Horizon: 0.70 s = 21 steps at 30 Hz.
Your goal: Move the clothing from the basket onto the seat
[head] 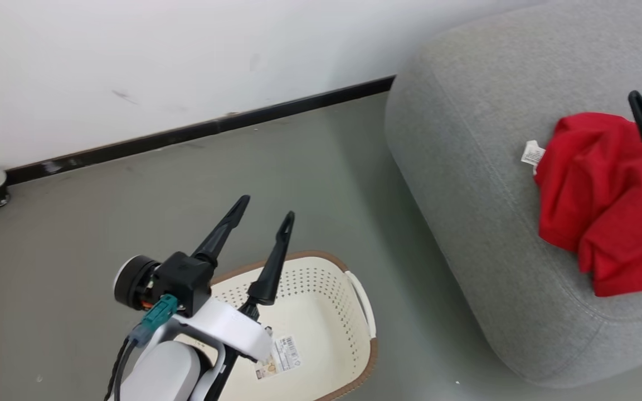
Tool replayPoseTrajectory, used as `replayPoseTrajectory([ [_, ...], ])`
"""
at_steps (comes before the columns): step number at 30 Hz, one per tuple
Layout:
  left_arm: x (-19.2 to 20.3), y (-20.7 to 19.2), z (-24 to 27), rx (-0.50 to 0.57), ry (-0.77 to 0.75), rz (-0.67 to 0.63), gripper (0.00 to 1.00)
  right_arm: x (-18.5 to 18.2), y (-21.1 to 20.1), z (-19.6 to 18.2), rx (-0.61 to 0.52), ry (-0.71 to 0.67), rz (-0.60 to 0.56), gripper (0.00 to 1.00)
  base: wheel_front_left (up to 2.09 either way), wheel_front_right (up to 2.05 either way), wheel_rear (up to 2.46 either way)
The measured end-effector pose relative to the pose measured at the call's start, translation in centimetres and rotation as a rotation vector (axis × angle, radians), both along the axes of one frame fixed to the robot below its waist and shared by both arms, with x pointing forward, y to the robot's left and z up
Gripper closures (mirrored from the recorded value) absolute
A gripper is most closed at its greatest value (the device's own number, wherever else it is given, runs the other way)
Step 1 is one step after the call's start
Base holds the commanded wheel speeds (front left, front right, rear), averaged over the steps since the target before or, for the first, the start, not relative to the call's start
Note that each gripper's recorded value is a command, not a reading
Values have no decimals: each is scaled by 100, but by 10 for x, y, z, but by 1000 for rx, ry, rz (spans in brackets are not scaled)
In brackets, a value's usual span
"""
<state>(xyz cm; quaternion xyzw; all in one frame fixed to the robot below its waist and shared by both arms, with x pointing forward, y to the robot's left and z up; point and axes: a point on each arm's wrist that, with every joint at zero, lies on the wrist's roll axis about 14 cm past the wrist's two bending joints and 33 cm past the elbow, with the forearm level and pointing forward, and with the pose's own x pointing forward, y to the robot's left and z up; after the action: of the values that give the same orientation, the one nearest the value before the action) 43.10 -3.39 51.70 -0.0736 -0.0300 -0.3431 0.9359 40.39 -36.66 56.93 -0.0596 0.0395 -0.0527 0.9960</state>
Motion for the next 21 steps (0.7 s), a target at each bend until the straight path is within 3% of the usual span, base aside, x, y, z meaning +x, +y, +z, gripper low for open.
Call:
replayPoseTrajectory([
  [21, -2, 106, -2, 1, 34, 370, 0, 38, 95, -24, 112, -72, 153, 0, 0, 0, 0],
])
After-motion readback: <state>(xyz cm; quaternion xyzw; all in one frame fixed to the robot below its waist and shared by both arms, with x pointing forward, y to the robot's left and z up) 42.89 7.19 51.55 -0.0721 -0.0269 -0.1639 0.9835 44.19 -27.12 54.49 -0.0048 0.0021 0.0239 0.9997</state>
